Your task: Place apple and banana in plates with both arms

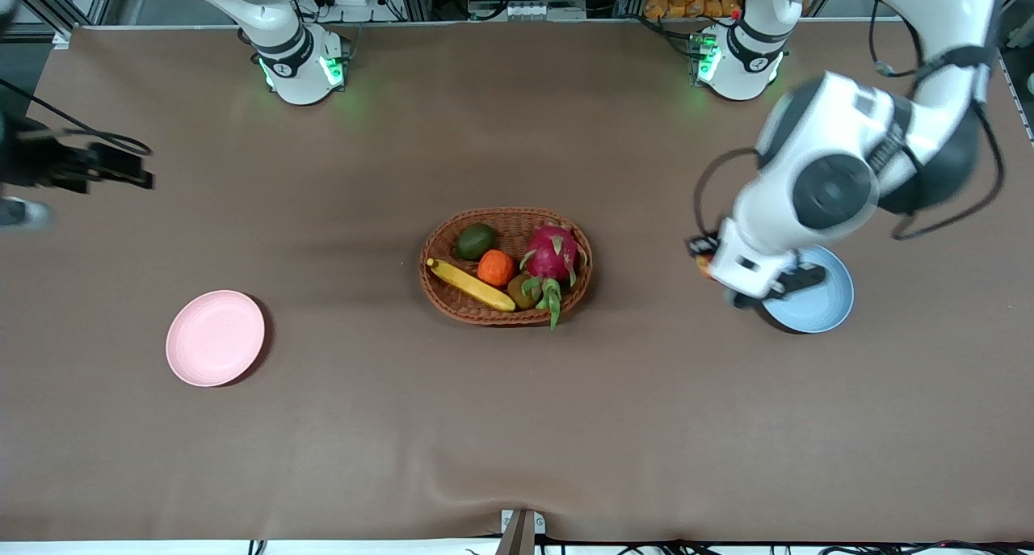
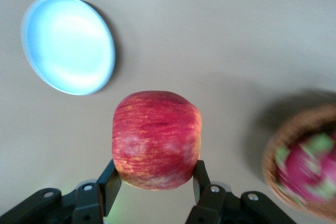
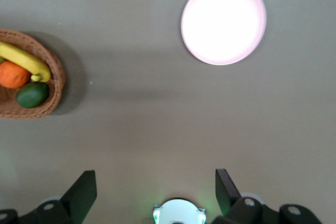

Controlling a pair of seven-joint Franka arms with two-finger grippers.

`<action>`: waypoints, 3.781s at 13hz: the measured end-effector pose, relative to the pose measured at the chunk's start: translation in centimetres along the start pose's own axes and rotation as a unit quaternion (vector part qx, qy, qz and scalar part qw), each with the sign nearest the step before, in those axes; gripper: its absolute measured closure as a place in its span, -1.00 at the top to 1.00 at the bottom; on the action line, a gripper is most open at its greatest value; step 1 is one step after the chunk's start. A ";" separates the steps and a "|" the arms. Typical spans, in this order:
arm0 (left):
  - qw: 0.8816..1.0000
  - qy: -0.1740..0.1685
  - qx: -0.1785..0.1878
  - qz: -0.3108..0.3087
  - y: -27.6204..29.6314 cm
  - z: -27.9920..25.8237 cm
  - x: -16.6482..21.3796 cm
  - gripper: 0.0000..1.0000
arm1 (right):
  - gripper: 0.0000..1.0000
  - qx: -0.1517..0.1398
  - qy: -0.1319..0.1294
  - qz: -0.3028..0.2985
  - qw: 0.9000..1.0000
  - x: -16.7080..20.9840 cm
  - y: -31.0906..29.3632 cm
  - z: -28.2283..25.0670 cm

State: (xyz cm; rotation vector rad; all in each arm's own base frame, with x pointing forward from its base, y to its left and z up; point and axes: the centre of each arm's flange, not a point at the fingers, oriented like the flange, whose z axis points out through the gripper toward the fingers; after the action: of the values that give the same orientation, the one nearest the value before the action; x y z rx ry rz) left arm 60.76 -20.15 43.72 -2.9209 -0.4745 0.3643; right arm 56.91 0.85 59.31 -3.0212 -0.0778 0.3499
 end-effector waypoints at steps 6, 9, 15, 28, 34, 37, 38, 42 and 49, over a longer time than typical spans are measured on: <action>0.993 -0.069 0.056 -0.081 -10.9 13.3 10.4 0.21 | 1.00 0.071 -0.052 -0.047 0.995 5.3 -7.0 7.6; 0.989 -0.089 0.049 -0.106 -14.9 17.9 11.9 0.21 | 1.00 0.091 -0.070 -0.050 0.992 7.8 -8.8 13.1; 0.984 -0.128 0.051 -0.115 -16.8 23.0 12.0 0.21 | 1.00 0.070 -0.036 -0.085 0.993 9.6 -16.1 21.1; 0.988 0.020 -0.007 -0.152 -18.9 3.6 12.8 1.00 | 1.00 0.039 -0.010 -0.145 0.989 10.8 -25.6 30.2; 0.993 0.077 -0.014 -0.089 -19.4 -6.3 8.5 1.00 | 1.00 -0.033 -0.004 -0.211 0.977 9.0 -29.6 31.6; 0.995 0.085 -0.040 -0.031 -21.4 -8.4 8.2 1.00 | 1.00 -0.044 0.001 -0.223 0.974 8.9 -30.5 32.5; 0.995 0.089 -0.048 -0.017 -22.4 -9.0 8.3 1.00 | 1.00 -0.045 0.003 -0.224 0.974 9.0 -30.7 32.9; 0.992 0.116 -0.057 0.004 -23.8 -12.1 6.8 1.00 | 0.88 -0.049 0.003 -0.226 0.973 9.4 -30.8 34.4; 0.990 0.115 -0.086 0.010 -28.7 -14.4 5.0 1.00 | 0.23 -0.052 -0.007 -0.225 0.973 9.1 -30.5 35.4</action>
State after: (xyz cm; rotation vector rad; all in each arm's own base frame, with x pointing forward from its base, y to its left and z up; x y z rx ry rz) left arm 60.77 6.72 62.04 -3.0817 -0.4639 -0.0138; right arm 56.41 35.05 26.11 -2.9764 -0.7879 0.3299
